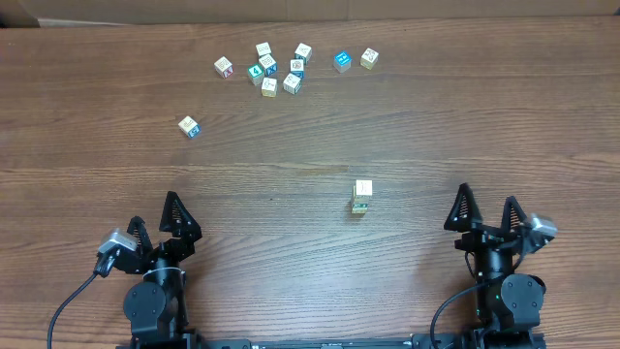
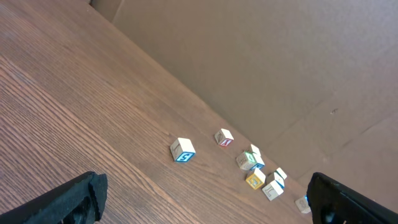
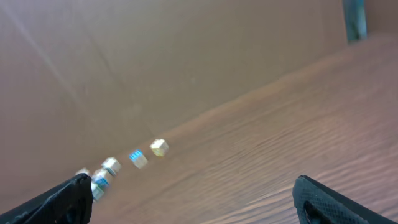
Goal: Form a tower
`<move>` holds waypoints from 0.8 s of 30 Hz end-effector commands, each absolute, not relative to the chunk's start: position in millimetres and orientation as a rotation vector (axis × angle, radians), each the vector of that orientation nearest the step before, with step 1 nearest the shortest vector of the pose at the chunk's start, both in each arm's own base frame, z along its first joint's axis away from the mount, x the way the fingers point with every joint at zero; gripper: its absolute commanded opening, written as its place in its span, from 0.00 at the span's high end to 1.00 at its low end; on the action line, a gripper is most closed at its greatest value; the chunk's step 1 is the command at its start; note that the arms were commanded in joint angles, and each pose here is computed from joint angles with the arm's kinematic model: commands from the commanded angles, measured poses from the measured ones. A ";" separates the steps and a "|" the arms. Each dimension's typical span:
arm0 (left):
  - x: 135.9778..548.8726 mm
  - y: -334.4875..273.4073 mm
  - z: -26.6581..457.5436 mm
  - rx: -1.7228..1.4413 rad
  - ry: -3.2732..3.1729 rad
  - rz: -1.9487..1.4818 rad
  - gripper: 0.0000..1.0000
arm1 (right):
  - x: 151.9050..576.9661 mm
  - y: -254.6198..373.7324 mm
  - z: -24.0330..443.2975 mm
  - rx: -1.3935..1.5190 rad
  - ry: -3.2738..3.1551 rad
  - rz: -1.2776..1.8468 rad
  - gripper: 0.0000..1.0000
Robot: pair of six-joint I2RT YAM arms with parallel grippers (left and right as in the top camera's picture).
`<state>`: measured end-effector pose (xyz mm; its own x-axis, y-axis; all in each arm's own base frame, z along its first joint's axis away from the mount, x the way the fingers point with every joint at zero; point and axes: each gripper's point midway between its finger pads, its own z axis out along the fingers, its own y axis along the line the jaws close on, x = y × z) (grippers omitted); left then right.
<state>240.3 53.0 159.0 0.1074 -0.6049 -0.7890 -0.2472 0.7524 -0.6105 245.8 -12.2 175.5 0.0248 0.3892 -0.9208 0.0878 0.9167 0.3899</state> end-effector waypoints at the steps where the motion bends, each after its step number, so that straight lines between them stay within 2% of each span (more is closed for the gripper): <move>1: 240.0 52.7 159.8 -0.717 1.474 -0.288 0.01 | 246.4 -4.0 172.5 0.155 1.576 0.091 0.00; 24: 240.0 52.7 159.8 -0.717 1.474 -0.288 0.00 | 246.5 1.7 171.2 0.053 1.587 0.042 0.00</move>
